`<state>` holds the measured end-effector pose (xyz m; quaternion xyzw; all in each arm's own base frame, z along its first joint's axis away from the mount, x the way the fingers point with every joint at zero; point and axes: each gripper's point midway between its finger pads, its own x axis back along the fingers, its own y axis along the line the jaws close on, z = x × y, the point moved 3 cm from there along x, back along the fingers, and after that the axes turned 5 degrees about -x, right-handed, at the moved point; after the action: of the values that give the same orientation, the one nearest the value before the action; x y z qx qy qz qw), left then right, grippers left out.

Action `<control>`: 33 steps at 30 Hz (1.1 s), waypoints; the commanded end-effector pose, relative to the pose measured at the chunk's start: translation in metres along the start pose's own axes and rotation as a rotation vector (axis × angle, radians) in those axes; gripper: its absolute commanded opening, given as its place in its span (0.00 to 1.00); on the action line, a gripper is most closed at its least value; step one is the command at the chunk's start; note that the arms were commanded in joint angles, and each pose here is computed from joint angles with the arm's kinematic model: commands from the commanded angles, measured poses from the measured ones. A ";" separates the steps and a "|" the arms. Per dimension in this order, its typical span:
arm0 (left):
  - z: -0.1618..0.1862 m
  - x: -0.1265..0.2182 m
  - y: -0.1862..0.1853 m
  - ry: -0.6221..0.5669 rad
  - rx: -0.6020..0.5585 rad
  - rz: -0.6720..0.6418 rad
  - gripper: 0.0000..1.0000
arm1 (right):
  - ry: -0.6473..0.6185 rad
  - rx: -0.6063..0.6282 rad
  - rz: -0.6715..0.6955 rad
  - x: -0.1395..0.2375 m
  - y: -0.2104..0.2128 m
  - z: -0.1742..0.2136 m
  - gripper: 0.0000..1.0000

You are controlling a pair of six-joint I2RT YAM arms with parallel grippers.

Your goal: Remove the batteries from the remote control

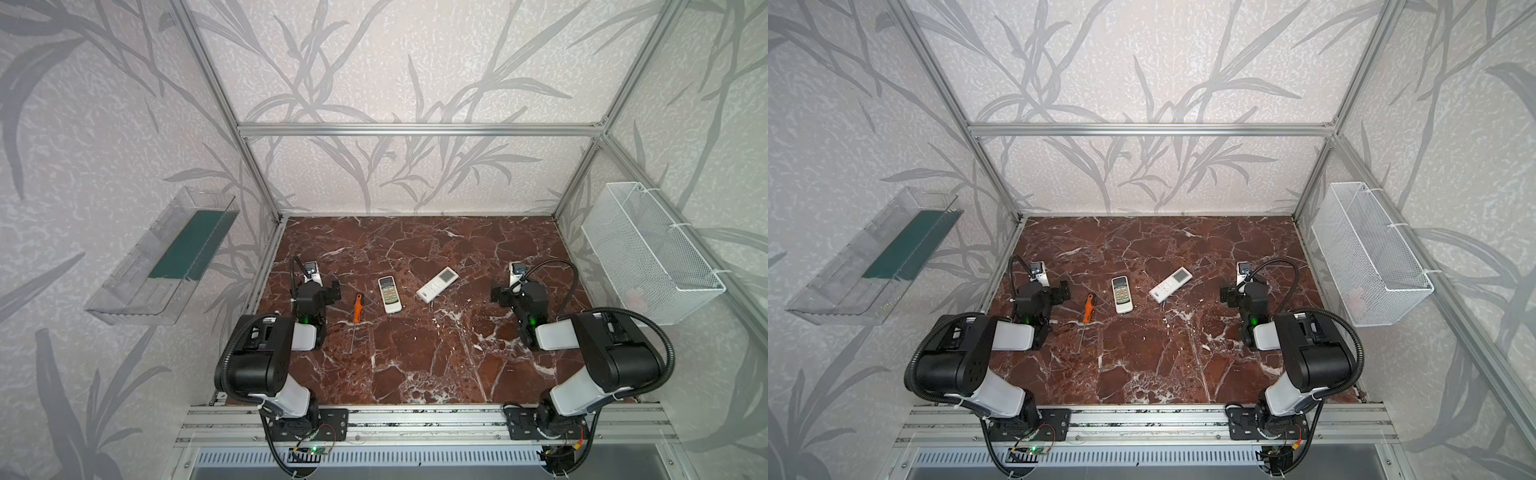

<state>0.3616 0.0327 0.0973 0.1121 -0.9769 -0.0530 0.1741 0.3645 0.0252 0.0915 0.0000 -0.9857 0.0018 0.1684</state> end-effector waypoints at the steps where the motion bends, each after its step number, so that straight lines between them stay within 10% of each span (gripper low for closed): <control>1: -0.009 -0.002 0.002 -0.022 0.014 -0.008 0.99 | -0.034 0.004 -0.005 -0.001 0.001 -0.012 0.99; 33: -0.009 -0.002 0.002 -0.023 0.015 -0.008 0.99 | -0.033 0.013 -0.030 -0.001 0.005 -0.013 0.99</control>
<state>0.3616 0.0326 0.0973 0.1119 -0.9769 -0.0530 0.1741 0.3643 0.0283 0.0913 0.0104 -0.9855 0.0023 0.1691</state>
